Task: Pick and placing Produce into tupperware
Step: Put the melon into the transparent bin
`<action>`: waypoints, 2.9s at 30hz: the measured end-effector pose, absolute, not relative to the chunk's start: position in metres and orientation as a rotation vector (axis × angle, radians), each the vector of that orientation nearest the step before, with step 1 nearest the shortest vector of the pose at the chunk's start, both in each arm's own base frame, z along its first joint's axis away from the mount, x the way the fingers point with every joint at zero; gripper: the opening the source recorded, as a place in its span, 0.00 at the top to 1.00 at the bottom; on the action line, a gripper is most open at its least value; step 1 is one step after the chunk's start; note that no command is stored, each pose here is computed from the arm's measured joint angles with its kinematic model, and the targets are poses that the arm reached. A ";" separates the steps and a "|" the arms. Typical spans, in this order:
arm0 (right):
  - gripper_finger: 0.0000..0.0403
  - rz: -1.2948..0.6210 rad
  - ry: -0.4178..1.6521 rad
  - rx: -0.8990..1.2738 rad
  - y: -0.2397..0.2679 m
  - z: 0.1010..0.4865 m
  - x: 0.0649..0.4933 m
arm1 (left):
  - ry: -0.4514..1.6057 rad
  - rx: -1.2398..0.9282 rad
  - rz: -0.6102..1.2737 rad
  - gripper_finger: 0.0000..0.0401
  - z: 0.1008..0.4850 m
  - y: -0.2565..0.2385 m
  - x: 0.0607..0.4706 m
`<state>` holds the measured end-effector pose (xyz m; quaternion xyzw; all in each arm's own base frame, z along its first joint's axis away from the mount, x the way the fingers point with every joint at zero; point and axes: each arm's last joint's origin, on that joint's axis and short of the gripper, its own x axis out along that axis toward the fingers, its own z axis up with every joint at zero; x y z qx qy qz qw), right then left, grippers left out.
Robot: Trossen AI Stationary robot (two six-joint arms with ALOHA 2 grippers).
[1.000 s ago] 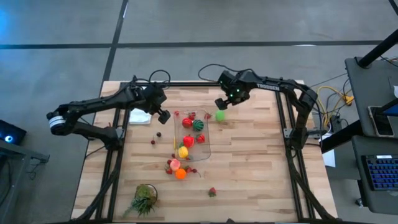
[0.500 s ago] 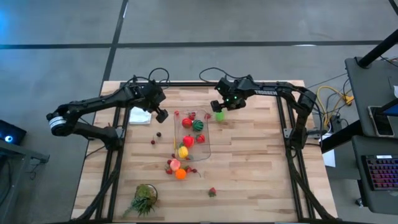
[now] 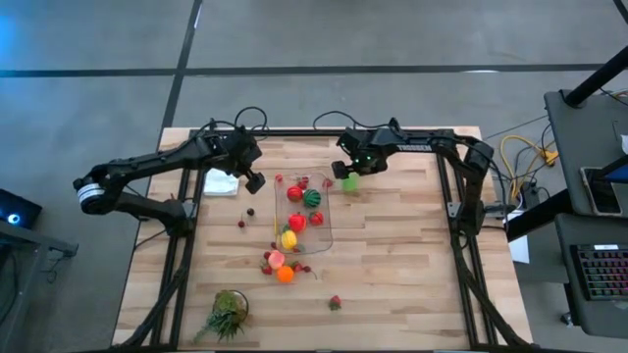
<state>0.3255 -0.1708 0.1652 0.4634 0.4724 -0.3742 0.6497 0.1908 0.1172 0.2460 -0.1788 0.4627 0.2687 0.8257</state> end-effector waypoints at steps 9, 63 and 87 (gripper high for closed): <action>0.18 -0.820 1.128 1.074 -0.169 0.149 0.330 | 0.984 -0.380 0.575 0.08 0.246 0.117 0.191; 0.43 -0.312 0.869 0.816 -0.151 0.267 0.365 | 1.050 -0.498 0.859 0.08 0.236 0.118 0.177; 0.38 -0.165 0.805 0.552 -0.084 0.270 0.407 | 1.240 -0.611 0.784 0.08 0.226 0.105 0.164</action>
